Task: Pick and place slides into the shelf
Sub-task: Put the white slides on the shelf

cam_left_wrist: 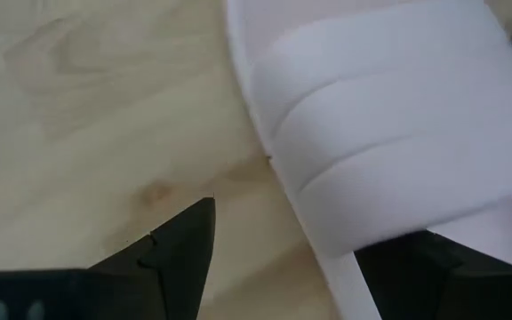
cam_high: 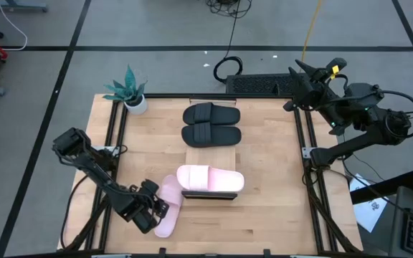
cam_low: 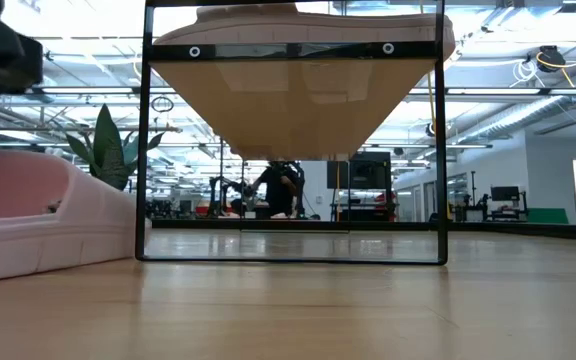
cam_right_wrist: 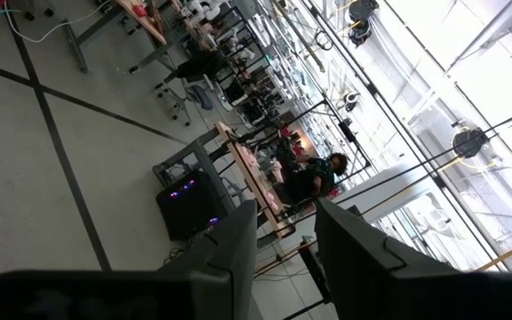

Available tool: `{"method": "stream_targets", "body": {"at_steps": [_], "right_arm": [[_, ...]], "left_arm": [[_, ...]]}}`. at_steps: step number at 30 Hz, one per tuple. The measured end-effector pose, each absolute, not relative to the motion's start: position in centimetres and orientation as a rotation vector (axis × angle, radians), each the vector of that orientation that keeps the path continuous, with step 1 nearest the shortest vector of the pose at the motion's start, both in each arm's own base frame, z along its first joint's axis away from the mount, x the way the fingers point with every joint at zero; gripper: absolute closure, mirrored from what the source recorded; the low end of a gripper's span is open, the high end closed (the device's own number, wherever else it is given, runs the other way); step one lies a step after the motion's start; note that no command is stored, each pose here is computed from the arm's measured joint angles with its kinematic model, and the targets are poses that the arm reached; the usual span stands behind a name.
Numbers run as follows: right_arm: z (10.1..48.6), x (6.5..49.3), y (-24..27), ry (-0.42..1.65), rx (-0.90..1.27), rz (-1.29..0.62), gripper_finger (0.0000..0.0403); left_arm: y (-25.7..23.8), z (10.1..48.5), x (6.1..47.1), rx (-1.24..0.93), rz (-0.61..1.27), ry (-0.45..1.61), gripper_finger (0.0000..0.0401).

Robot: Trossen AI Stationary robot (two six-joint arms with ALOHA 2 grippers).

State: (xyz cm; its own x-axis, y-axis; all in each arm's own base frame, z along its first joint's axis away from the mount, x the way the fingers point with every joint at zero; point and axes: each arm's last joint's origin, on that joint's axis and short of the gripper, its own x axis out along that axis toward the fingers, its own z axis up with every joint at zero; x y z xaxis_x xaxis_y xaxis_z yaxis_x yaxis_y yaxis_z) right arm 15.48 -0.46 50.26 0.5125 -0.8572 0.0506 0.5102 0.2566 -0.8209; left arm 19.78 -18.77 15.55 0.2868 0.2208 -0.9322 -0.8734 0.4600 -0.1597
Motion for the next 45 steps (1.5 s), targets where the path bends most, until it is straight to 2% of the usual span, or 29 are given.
{"method": "stream_targets", "body": {"at_steps": [11, 14, 31, 39, 45], "right_arm": [[50.3, 15.5, -0.5, 0.441, -0.876, -0.977, 0.0293], [50.3, 15.5, -0.5, 0.441, -0.877, -0.976, 0.0293], [50.3, 15.5, -0.5, 0.441, -0.877, -0.976, 0.0293], [50.3, 15.5, -0.5, 0.437, -0.869, -0.978, 0.0293], [50.3, 15.5, -0.5, 0.428, -0.853, -0.981, 0.0293]], "left_arm": [[-17.5, 14.6, 20.5, -0.794, 0.857, 0.897, 0.0152], [-17.3, 14.7, 20.7, -0.773, 0.864, 0.849, 0.0166], [-16.1, 12.1, 20.0, -0.785, 0.814, 0.729, 0.0389], [-16.4, 12.1, 19.7, -0.783, 0.814, 0.682, 0.0395], [-16.5, 12.1, 19.5, -0.762, 0.808, 0.684, 0.0365]]}}
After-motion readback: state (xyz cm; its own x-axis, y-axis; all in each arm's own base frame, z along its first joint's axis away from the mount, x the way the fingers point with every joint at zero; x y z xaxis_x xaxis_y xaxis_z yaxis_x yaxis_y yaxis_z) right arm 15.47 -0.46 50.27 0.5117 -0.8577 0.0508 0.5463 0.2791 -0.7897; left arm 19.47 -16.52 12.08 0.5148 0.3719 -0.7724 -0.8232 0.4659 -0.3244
